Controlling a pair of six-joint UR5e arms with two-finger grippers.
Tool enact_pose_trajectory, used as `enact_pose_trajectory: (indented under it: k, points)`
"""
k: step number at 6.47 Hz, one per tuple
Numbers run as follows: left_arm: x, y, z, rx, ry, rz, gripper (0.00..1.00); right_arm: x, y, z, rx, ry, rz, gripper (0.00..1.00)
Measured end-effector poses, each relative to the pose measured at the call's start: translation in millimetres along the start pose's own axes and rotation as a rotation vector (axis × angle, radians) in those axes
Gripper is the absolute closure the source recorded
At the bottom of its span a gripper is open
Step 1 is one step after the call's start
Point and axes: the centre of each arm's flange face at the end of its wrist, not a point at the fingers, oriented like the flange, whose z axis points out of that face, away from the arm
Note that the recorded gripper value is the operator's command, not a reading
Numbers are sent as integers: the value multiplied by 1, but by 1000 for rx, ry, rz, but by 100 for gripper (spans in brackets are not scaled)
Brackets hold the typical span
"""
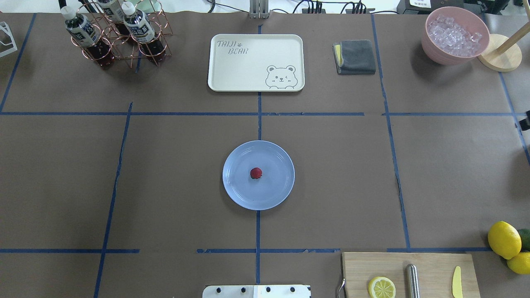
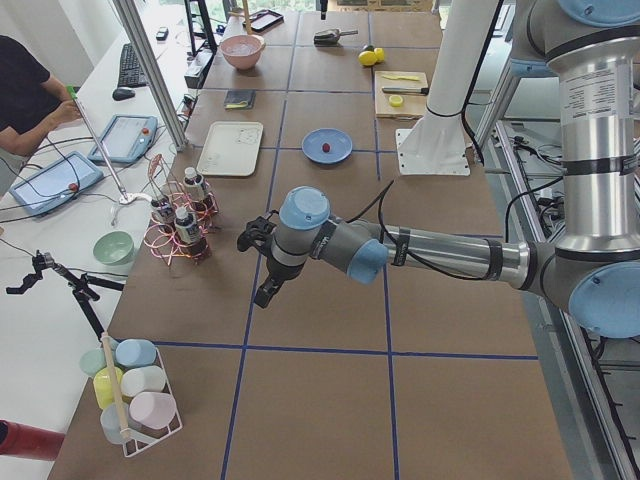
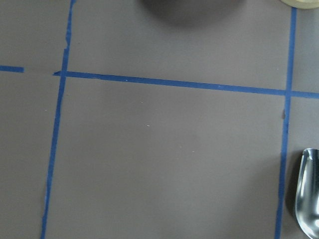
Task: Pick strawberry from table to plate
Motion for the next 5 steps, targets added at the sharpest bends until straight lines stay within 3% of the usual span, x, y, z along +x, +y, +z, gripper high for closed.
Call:
enact_pose_trajectory:
  k: [1, 3, 4, 5]
  points:
    - [-15, 6, -4, -46, 0, -58, 0, 52, 12, 0, -9, -19, -50, 0]
    - [-21, 20, 1, -84, 17, -279, 0, 102, 21, 13, -31, -32, -110, 0]
    - [-22, 36, 7, -104, 22, -346, 0, 108, 23, 17, -39, -43, -108, 0]
    - [-21, 51, 10, -122, 25, -348, 0, 111, 25, 21, -46, -53, -99, 0]
